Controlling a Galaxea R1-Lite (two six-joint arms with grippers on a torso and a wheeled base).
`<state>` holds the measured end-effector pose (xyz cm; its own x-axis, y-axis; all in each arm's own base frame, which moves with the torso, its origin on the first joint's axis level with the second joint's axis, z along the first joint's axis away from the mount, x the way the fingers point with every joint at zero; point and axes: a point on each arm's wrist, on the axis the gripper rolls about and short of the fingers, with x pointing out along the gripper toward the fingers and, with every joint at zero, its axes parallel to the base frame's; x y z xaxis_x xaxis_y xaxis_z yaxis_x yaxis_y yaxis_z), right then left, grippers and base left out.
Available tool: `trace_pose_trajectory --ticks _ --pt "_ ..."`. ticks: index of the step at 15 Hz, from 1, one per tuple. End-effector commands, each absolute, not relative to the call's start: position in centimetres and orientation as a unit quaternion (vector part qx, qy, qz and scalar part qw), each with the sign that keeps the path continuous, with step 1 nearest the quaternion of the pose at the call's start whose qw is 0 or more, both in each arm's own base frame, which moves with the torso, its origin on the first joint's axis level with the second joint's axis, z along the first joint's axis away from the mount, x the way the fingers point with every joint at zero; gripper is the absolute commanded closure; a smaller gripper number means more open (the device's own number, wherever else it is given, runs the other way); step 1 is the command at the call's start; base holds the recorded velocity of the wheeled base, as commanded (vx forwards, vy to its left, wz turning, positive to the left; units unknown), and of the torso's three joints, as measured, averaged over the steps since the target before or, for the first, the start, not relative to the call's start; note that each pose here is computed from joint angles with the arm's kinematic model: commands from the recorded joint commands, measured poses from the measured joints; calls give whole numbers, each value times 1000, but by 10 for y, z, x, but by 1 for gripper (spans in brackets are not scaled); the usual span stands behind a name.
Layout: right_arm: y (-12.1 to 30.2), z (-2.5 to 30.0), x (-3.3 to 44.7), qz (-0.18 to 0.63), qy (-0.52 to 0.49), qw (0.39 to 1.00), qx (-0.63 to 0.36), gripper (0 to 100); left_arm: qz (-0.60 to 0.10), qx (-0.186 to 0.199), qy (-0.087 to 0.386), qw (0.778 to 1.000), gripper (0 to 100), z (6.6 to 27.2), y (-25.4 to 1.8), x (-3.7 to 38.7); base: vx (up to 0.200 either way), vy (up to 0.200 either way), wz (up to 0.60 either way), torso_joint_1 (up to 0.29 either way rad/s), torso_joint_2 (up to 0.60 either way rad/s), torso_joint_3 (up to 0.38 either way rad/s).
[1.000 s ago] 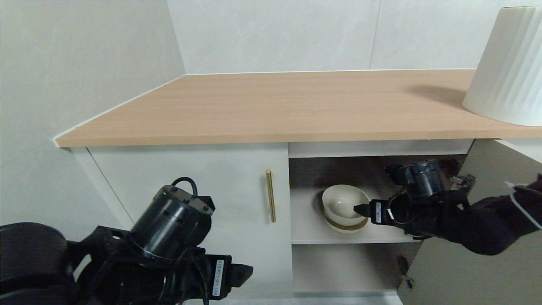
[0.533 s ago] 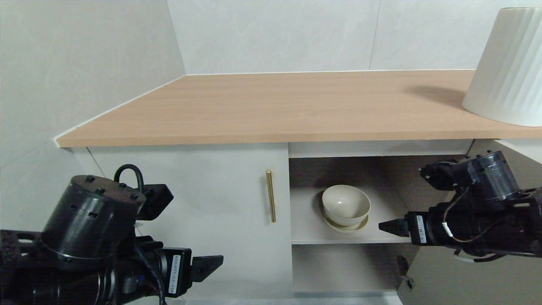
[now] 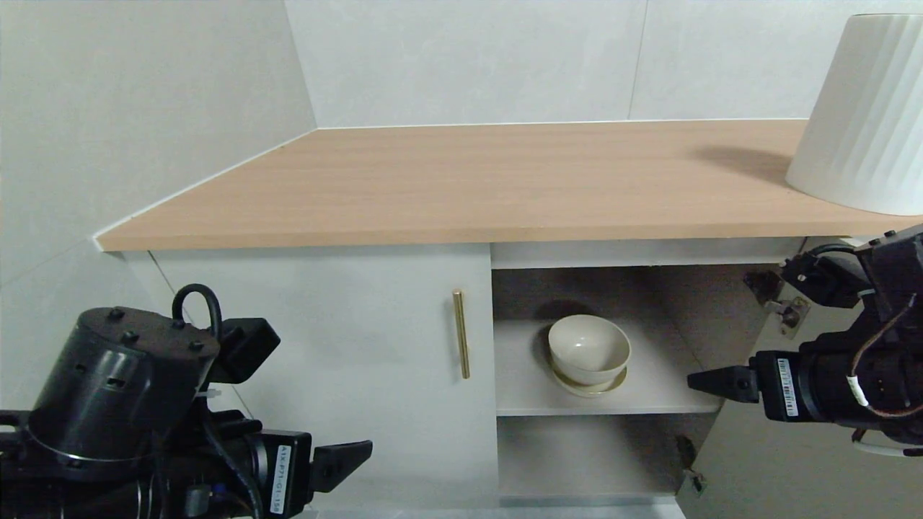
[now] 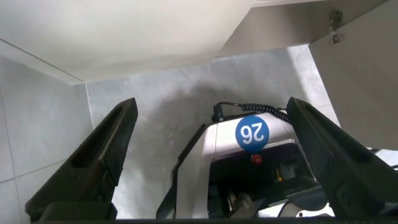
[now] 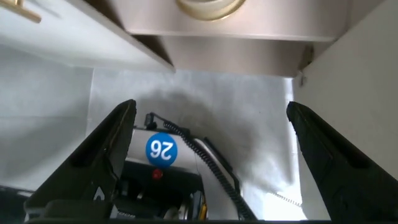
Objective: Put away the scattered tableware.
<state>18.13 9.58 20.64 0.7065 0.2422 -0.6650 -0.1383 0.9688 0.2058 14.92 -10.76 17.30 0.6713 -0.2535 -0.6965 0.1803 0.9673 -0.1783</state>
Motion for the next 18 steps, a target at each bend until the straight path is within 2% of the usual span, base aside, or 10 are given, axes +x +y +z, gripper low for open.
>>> trace_pose_trajectory --ticks 1,14,18 --pt "95 208 179 104 365 922 71 0 -118 -46 389 913 0 172 -108 149 -200 0 0 7 2 2" --pt "96 200 182 102 380 917 62 0 -122 -41 394 910 0 169 -110 148 -200 0 0 2 4 2" --pt "96 199 182 102 381 917 61 0 -124 -40 395 910 0 169 -110 148 0 0 0 0 0 0"
